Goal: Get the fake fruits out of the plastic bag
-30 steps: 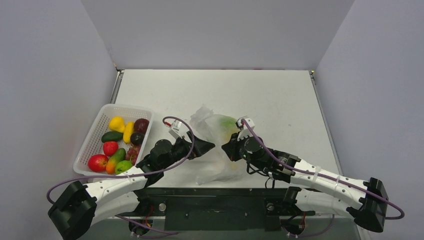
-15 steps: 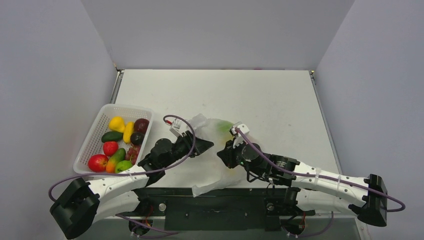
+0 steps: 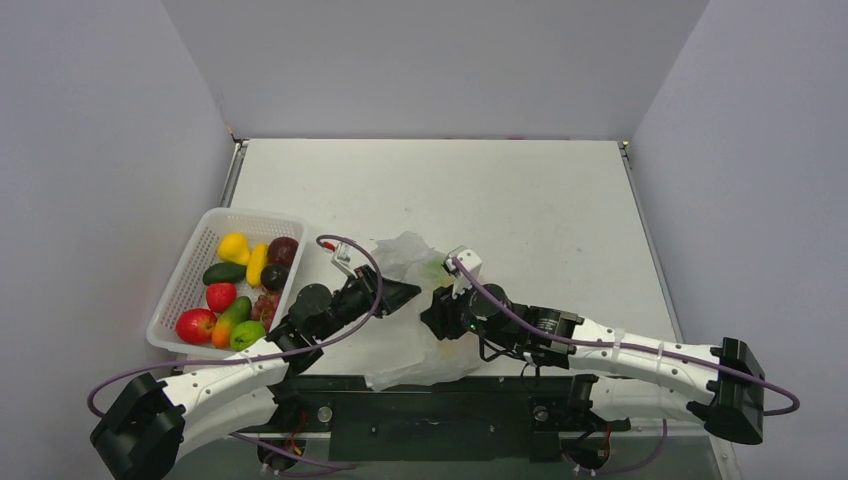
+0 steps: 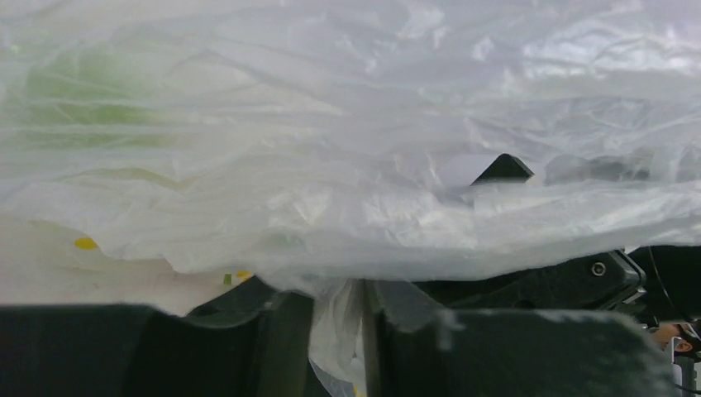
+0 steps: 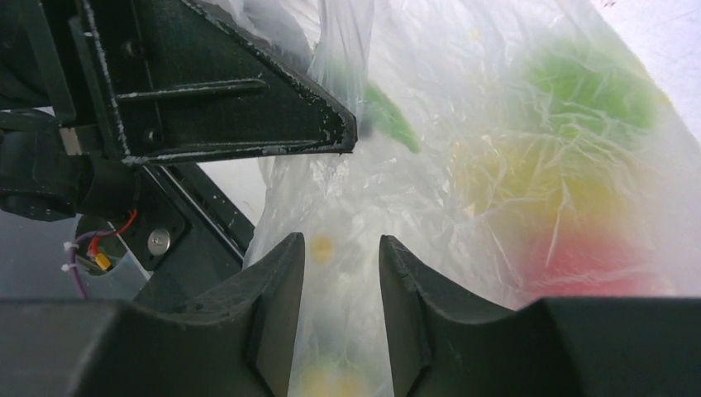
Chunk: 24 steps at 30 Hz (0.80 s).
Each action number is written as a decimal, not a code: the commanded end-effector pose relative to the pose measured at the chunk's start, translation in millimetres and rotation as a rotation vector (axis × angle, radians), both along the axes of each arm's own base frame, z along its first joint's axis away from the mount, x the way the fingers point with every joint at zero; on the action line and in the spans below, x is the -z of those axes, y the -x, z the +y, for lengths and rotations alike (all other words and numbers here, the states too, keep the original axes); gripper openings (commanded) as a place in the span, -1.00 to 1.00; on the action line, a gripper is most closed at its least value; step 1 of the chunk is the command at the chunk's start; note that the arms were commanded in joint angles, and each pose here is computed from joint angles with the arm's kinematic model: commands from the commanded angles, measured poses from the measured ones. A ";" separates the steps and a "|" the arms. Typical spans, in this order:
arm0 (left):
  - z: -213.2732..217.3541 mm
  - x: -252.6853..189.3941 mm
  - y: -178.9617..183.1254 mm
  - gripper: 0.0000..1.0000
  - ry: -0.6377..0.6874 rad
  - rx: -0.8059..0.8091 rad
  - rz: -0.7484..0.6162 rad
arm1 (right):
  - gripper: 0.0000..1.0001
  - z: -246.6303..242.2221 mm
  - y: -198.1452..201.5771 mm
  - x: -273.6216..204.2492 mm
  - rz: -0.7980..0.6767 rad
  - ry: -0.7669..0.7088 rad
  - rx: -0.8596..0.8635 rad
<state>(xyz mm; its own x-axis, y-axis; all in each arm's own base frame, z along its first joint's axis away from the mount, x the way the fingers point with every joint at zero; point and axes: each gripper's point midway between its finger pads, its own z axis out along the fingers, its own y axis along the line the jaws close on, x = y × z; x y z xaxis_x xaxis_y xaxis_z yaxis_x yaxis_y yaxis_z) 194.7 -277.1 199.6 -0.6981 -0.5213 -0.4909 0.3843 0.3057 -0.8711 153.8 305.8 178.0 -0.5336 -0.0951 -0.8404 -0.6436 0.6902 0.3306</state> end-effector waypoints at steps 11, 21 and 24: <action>17.5 -8.1 17.3 0.48 0.049 0.004 -0.032 | -1.00 29.1 -17.3 -22.8 -0.012 -0.143 0.058; 45.7 -1.8 26.3 0.75 0.021 -0.070 -0.033 | -0.67 7.9 -16.8 -43.1 -0.041 -0.215 0.068; 44.0 1.7 28.5 0.53 0.010 -0.053 -0.026 | -0.42 14.2 -7.6 -52.3 -0.030 -0.251 0.011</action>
